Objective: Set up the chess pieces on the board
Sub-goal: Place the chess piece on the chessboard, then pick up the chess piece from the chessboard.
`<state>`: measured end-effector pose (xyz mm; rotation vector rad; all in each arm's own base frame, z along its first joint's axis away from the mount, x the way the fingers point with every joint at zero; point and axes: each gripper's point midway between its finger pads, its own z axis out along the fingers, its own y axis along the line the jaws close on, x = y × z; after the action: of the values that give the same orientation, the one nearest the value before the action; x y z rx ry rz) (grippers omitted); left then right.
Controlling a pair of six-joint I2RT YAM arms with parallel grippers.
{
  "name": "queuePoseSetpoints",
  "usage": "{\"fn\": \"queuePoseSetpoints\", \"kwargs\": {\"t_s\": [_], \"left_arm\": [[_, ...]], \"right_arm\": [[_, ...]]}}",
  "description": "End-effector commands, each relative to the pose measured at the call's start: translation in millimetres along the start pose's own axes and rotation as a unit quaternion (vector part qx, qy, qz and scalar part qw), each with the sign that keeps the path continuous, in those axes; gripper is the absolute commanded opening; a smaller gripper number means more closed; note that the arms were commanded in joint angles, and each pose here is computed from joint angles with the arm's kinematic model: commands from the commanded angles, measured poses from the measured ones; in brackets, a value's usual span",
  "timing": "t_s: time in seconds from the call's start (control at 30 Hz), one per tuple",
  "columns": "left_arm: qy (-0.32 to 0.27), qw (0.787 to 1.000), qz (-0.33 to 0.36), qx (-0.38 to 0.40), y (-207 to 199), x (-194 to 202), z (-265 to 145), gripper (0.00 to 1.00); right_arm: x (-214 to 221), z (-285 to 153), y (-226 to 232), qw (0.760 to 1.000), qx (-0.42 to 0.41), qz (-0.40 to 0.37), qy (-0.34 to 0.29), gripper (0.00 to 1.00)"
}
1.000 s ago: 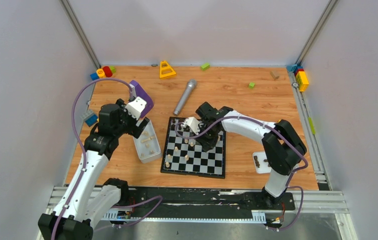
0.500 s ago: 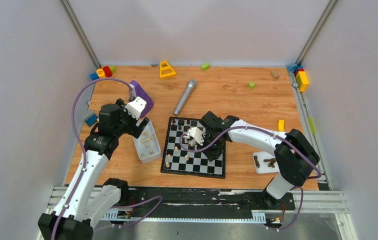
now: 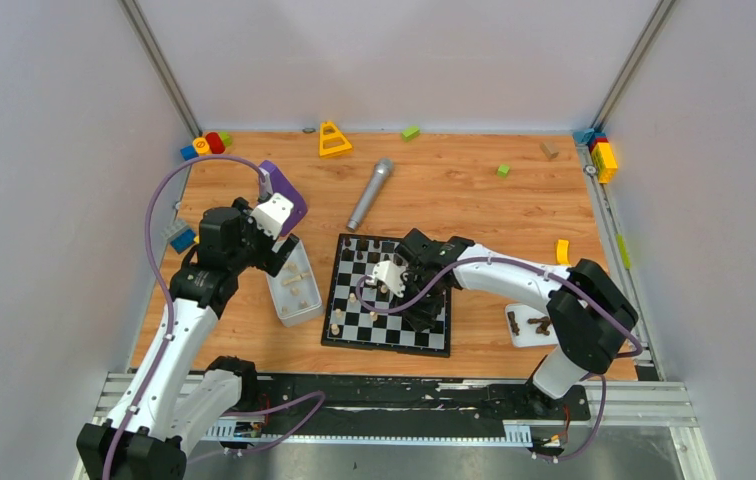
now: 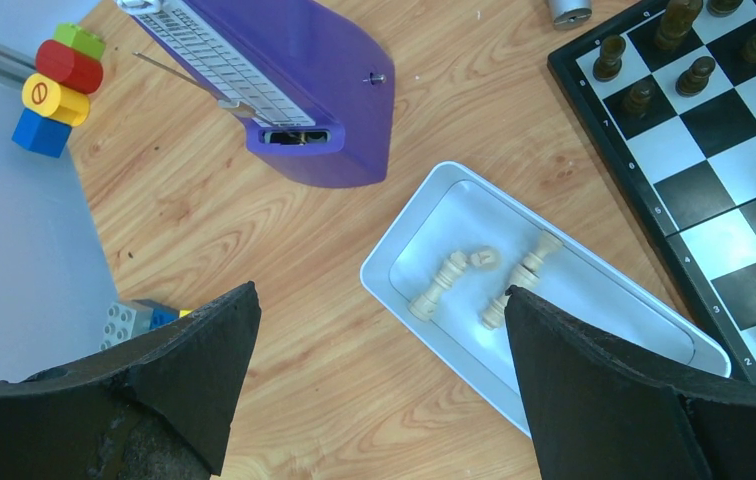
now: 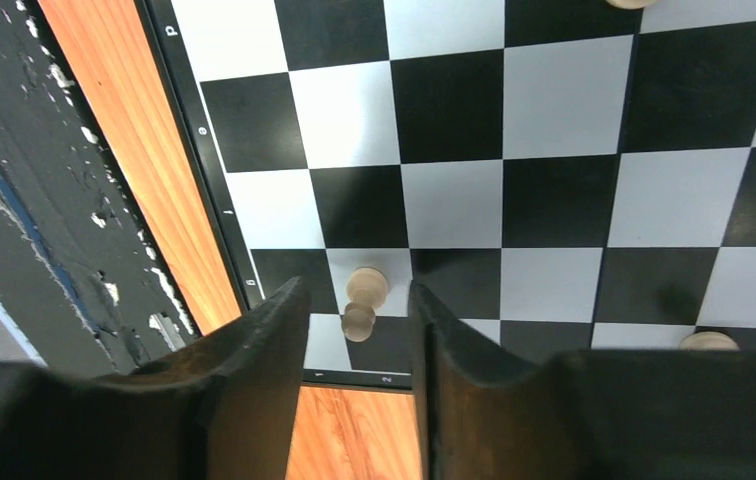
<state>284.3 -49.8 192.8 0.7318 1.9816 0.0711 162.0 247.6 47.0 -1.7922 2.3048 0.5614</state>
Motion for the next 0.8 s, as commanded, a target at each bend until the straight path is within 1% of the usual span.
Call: {"fn": "queuePoseSetpoints", "kwargs": {"t_s": [0.0,0.07,0.13,0.3,0.5,0.77], "left_arm": [[-0.01,1.0,-0.002,-0.007,3.5,-4.0,1.3,1.0],[-0.01,1.0,-0.002,-0.007,3.6,-3.9,1.2,1.0],[-0.011,1.0,-0.002,-0.007,3.8,-4.4,0.7,1.0],[-0.013,1.0,-0.003,-0.008,3.8,-4.9,-0.1,1.0],[-0.012,1.0,-0.001,-0.008,3.9,-4.4,0.0,1.0],[-0.012,1.0,-0.001,-0.008,4.0,-4.4,0.1,1.0]], "right_arm": [[-17.5,-14.9,-8.9,0.999,0.03,-0.016,-0.036,0.47],[-23.1,-25.1,-17.2,0.998,0.041,-0.006,-0.052,0.52],[-30.1,-38.0,-27.9,0.996,0.05,0.011,-0.075,0.54],[-36.1,-67.4,-69.6,0.987,0.091,0.071,-0.114,0.56],[-27.9,-71.7,-107.0,0.978,0.123,0.124,-0.109,0.62],[-16.1,-49.1,-123.2,0.979,0.115,0.146,-0.082,0.64]]}}
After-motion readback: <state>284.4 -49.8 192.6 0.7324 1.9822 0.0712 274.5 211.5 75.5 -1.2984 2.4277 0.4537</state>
